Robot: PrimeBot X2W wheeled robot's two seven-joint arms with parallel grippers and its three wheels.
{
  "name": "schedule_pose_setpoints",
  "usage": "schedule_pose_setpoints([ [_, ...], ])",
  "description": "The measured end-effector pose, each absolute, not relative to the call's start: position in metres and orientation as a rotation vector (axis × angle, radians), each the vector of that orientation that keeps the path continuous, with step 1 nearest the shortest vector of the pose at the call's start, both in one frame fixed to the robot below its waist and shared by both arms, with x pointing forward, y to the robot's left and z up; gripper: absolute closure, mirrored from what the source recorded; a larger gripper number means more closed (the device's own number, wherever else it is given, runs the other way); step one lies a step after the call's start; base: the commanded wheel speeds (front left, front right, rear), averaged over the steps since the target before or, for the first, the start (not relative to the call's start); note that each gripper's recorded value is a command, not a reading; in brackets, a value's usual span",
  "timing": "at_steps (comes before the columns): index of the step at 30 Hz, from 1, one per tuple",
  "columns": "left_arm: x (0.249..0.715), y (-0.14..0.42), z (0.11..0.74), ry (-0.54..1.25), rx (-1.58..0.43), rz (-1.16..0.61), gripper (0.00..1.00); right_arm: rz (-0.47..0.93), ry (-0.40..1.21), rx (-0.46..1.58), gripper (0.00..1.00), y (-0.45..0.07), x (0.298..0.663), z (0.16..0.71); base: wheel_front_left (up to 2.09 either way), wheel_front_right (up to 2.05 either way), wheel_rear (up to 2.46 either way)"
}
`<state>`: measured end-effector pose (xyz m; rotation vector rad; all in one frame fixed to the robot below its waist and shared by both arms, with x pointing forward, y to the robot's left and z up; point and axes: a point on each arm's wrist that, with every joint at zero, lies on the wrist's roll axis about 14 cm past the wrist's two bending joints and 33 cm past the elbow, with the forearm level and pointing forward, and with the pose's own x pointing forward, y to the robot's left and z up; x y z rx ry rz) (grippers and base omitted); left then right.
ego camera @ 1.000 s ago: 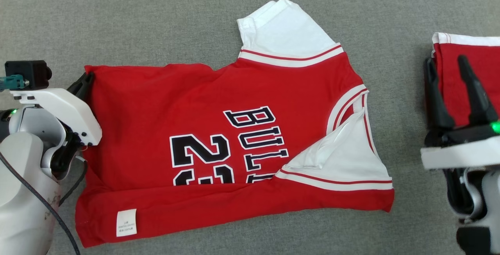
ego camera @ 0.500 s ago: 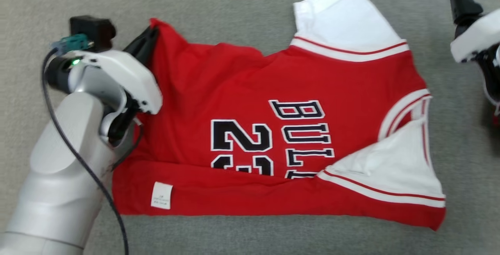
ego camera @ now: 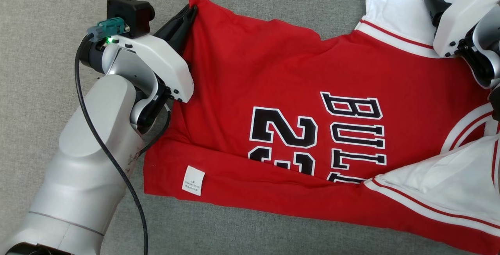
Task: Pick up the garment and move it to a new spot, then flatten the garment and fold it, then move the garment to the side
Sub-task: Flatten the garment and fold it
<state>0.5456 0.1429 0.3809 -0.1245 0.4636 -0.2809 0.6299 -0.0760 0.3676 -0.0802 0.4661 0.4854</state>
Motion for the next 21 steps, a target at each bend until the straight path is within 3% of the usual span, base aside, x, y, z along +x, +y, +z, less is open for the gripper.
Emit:
schedule_pose_setpoints([
  [1,0.545,0.144,0.379,0.468,-0.125,-0.278,1.0,0.493,0.47,-0.083,0.04,-0.074,0.631,0.367,0.0,0.0,0.0],
  [2,0.545,0.145,0.379,0.467,-0.126,-0.276,1.0,0.497,0.473,-0.081,0.52,-0.073,0.63,0.367,0.0,0.0,0.0],
  [3,0.545,0.145,0.379,0.465,-0.126,-0.275,1.0,0.501,0.478,-0.079,0.67,-0.073,0.629,0.367,0.0,0.0,0.0],
  [4,0.546,0.145,0.38,0.463,-0.128,-0.275,1.0,0.505,0.481,-0.076,1.0,-0.073,0.628,0.367,0.0,0.0,0.0],
  [15,0.548,0.156,0.394,0.393,-0.154,-0.246,1.0,0.5,0.285,0.041,1.0,-0.084,0.633,0.419,0.0,0.0,0.0],
  [21,0.524,0.161,0.404,0.36,-0.213,-0.221,1.0,0.533,0.18,0.119,1.0,-0.097,0.605,0.453,0.0,0.0,0.0],
])
